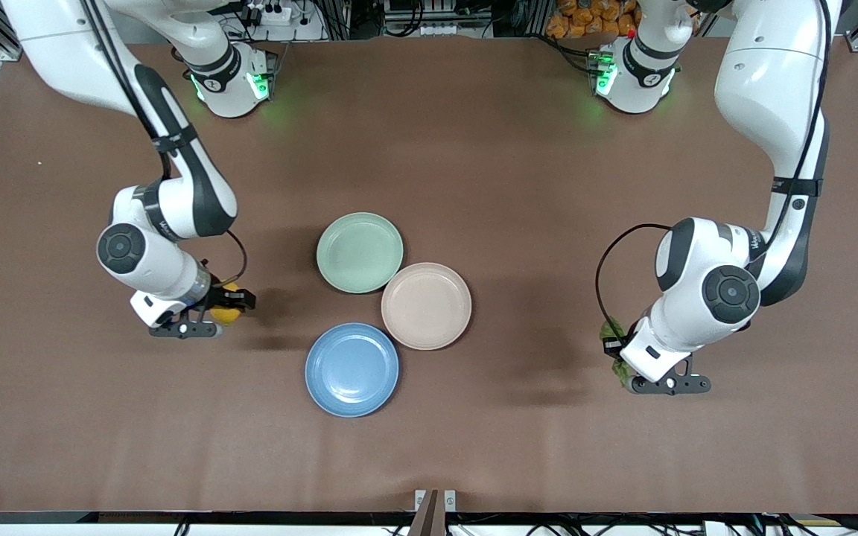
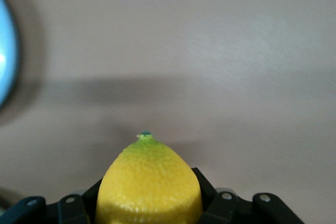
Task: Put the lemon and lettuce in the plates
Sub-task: 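Lift the lemon with the right gripper while the left gripper lifts lettuce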
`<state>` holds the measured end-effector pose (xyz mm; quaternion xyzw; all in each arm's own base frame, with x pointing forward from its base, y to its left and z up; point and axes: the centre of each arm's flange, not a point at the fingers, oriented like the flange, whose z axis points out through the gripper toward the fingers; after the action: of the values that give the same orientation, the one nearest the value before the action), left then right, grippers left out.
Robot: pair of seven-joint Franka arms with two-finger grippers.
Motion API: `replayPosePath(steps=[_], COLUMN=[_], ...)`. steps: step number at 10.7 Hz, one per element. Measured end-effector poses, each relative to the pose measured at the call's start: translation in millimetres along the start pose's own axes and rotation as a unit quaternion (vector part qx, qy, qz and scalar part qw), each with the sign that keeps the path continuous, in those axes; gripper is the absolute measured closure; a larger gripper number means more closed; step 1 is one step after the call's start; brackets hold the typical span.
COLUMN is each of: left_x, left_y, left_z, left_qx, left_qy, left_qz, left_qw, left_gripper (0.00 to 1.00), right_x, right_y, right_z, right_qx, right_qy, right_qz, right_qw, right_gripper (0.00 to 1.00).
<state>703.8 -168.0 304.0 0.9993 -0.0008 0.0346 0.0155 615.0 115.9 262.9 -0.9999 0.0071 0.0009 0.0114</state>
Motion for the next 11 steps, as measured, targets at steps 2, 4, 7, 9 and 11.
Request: replayPosePath(steps=[2,4,7,9,11], left_x=[-0.2,-2.1,-7.2,-9.5,-12.4], left_y=[1.0,8.9,28.3,36.6,46.7], left_z=[0.0,-0.4,-0.5,-0.7,-0.9], left_qx=[-0.001,-0.004,-0.007,-0.008,-0.010], left_qy=[0.000,-0.001,-0.002,-0.002,-0.002], left_qz=[-0.002,-0.007,-0.016,-0.020,-0.028], left_qw=[1.000,1.000,1.000,1.000,1.000], left_gripper=[0.96,0.96,0.96,0.96,0.96], right_x=[0.8,1.2,1.8,2.7,4.6], right_y=[8.2,12.9,11.9,10.2,4.1], right_z=[5.7,9.6,8.8,7.3,3.5], right_qx=[-0.002,-0.003,-0.002,-0.001,0.001], right_qy=[-0.005,-0.007,-0.006,-0.004,0.000], right_qz=[0.007,0.011,0.010,0.010,0.016], right_qw=[1.000,1.000,1.000,1.000,1.000], right_gripper=[0.41,0.41,0.41,0.41,0.41])
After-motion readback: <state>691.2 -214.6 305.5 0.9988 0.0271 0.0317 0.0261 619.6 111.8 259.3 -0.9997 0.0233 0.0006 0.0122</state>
